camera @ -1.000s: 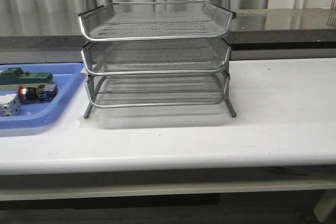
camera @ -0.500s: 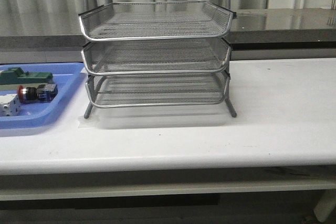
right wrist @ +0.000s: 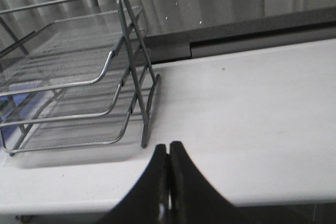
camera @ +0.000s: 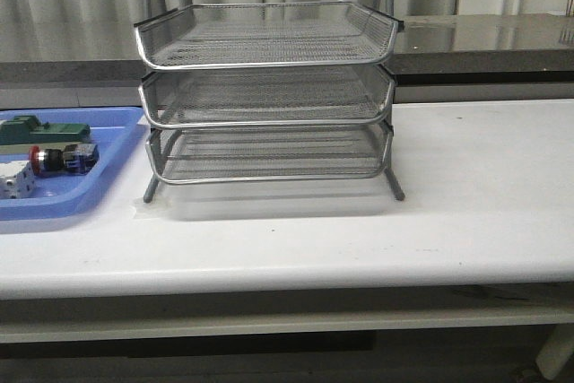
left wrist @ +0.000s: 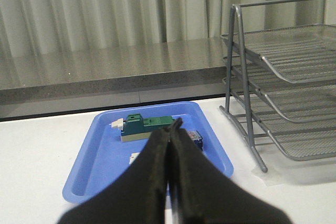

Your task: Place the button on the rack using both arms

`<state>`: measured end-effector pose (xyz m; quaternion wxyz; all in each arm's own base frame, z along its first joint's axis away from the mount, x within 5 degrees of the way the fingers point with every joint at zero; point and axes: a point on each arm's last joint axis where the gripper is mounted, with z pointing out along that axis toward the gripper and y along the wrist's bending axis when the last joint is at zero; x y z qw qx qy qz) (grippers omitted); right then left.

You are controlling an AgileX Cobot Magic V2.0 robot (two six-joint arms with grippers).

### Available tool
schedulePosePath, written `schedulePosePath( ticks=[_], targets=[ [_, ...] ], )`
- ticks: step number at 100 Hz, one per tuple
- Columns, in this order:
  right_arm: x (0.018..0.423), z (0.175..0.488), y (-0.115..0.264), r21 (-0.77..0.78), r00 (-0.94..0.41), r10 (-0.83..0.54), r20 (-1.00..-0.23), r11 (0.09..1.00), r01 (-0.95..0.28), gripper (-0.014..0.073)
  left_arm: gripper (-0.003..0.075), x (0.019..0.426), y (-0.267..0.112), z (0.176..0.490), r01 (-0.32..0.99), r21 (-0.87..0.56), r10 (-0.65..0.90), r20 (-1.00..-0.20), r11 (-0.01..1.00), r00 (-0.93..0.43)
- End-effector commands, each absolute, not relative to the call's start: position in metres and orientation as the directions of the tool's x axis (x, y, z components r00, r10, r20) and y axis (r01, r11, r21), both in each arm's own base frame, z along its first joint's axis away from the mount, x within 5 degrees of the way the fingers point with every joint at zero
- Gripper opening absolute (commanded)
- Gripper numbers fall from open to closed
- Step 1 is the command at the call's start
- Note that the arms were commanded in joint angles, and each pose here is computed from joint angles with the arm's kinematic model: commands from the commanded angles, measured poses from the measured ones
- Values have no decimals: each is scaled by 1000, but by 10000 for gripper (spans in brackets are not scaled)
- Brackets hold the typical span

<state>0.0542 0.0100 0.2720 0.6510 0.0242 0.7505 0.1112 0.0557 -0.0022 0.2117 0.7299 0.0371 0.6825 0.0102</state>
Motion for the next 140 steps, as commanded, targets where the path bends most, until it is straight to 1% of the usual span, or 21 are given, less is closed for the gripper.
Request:
schedulePosePath(
  ticks=[1, 16, 28, 37, 59, 75, 87, 100, 122, 132, 137, 140],
  targets=[
    [59, 305, 11, 206, -172, 185, -968, 972, -114, -60, -21, 55, -2, 203, 35, 51, 46, -990, 998, 131],
    [72, 335, 14, 205, -267, 168, -949, 972, -116, -60, -21, 55, -2, 203, 35, 51, 46, -990, 998, 131],
    [88, 347, 16, 211, -343, 162, -925, 971, -112, -60, -21, 55, -2, 203, 35, 51, 46, -990, 998, 131],
    [103, 351, 19, 243, -395, 182, -901, 964, -110, -60, -21, 55, -2, 203, 35, 51, 46, -990, 998, 131],
    [140, 339, 26, 339, -521, 252, -816, 937, -78, -60, -21, 55, -2, 203, 35, 51, 46, -990, 998, 131],
    [156, 327, 30, 388, -599, 283, -749, 920, -51, -60, -21, 55, -2, 203, 35, 51, 46, -990, 998, 131],
    [163, 319, 31, 388, -648, 275, -710, 921, -34, -60, -21, 55, -2, 203, 35, 51, 46, -990, 998, 131],
    [165, 316, 31, 388, -667, 271, -694, 921, -29, -60, -21, 55, -2, 203, 35, 51, 46, -990, 998, 131],
    [166, 316, 31, 395, -658, 280, -699, 918, -28, -55, -21, 55, -2, 203, 35, 51, 46, -990, 998, 131],
    [166, 317, 32, 404, -658, 288, -696, 914, -27, -12, -21, 55, -2, 203, 35, 51, 46, -990, 998, 131],
    [166, 317, 32, 413, -658, 295, -693, 910, -27, 31, -21, 55, -2, 203, 35, 51, 46, -990, 998, 131],
    [166, 317, 33, 420, -658, 301, -690, 907, -26, 71, -21, 55, -2, 203, 35, 51, 46, -990, 998, 131]
  ],
)
